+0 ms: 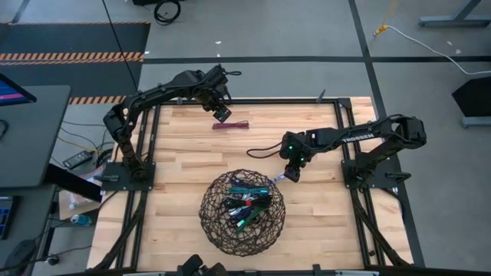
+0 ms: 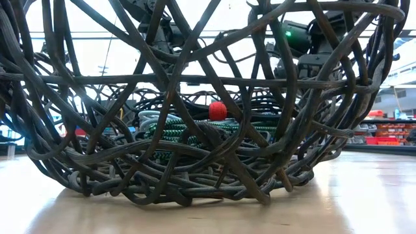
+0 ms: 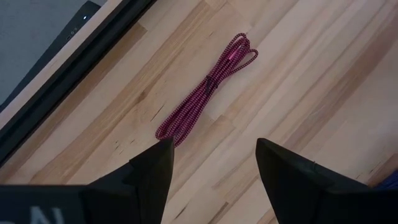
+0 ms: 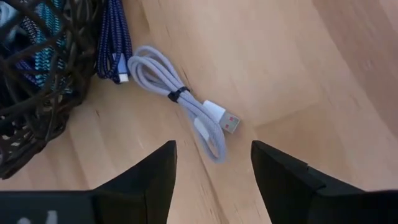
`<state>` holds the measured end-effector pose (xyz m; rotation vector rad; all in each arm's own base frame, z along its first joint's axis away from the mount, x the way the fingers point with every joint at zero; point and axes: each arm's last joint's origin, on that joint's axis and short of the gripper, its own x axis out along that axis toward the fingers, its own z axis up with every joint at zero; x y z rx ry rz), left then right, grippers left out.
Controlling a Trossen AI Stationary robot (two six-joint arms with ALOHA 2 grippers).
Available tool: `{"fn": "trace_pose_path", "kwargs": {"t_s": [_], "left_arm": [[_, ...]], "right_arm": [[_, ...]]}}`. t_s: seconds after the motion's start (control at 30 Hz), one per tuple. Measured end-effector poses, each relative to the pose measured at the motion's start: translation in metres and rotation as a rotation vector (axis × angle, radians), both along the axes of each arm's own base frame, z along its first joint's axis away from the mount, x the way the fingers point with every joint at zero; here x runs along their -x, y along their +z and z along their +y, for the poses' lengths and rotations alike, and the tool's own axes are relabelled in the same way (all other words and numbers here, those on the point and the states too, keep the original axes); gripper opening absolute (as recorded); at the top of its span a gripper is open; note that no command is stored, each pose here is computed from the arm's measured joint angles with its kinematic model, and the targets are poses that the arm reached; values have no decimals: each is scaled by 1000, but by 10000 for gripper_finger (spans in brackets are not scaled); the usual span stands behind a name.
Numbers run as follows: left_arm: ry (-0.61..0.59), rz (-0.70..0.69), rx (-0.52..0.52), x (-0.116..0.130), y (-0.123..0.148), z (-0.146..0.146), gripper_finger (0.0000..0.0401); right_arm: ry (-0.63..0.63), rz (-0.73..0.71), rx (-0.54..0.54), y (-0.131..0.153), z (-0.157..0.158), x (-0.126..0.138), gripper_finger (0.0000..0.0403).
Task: Pick and place USB-C Cables
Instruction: Put the purple charger cable into the wire basket
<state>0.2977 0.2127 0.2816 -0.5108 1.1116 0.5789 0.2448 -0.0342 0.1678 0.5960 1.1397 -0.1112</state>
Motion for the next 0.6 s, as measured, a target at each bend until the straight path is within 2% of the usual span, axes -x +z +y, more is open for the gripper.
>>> {"fn": "trace_pose_path", "kwargs": {"t_s": [0.37,0.6], "left_arm": [[17,-3,6,0,0,0,233],[19,-4,7,0,0,0,233]], "right_arm": [[7,-39,-49,-14,2,5,213],[9,-58,-13,-18,-2,7,214]]}}
